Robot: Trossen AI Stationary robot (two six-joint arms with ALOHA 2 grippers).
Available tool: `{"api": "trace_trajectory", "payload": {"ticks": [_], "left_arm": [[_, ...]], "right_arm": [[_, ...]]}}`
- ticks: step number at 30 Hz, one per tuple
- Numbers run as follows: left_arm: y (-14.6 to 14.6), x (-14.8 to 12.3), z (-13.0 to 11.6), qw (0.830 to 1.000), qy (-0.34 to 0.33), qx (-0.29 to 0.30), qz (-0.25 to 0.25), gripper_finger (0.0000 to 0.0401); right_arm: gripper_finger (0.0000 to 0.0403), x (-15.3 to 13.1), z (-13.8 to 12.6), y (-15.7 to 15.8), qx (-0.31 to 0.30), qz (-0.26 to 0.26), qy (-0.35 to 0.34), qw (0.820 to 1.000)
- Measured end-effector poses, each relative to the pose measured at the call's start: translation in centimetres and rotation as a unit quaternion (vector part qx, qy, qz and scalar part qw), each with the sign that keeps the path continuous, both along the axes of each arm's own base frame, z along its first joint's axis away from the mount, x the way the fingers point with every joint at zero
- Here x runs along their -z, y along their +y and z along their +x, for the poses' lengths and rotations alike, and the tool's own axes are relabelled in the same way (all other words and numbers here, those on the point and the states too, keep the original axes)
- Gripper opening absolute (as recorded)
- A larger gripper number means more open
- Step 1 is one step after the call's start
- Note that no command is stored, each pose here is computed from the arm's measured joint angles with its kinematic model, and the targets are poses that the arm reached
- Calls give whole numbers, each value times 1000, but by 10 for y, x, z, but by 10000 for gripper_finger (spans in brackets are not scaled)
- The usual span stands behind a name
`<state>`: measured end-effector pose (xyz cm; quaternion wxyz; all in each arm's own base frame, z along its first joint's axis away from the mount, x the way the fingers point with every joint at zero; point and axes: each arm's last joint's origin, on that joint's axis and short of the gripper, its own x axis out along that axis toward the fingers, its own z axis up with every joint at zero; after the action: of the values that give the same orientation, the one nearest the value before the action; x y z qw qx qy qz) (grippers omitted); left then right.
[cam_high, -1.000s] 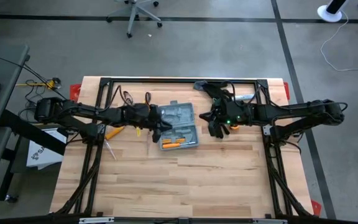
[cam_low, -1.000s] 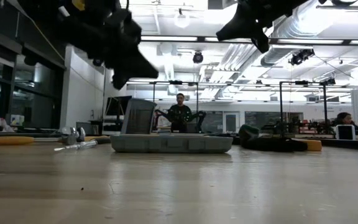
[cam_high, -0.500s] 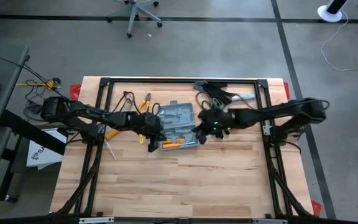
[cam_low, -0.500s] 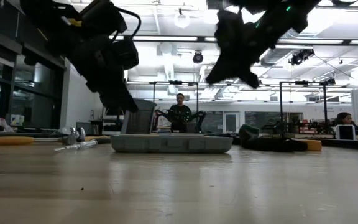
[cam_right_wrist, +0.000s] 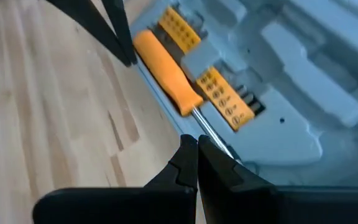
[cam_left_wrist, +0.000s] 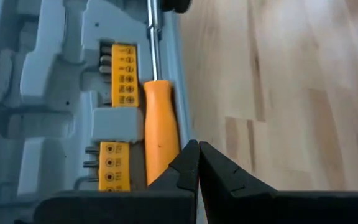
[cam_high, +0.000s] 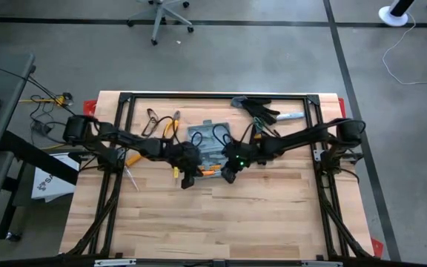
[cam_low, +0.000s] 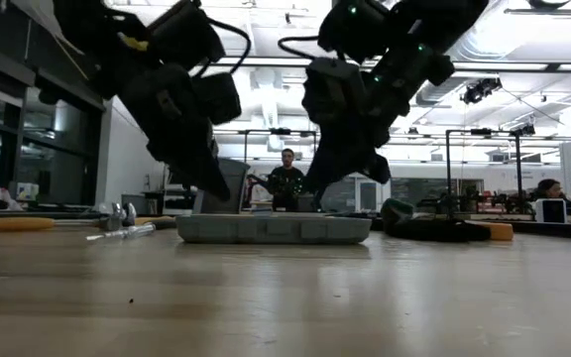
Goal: Prefit tool cases
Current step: Put the yellow screwdriver handle into the gray toolbox
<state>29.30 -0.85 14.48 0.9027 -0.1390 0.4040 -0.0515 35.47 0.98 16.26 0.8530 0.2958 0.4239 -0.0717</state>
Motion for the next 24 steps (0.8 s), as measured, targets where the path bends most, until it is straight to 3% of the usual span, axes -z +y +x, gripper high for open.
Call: {"api": "trace_trajectory", "payload": {"ticks": [10, 15, 20, 24], "left_arm": [[1, 16, 4, 1000, 26, -4, -7, 0], [1, 18, 4, 999, 30, -3, -13, 0], [1, 15, 3, 1000, 29, -7, -9, 0], [1, 16, 3, 1000, 29, -8, -8, 0]], "right_arm": [[0, 30, 0, 2, 3, 2, 66, 998], [0, 21, -2, 3, 11, 2, 53, 999], [0, -8, -7, 6, 25, -22, 11, 999], [0, -8, -12, 5, 30, -32, 28, 999]]}}
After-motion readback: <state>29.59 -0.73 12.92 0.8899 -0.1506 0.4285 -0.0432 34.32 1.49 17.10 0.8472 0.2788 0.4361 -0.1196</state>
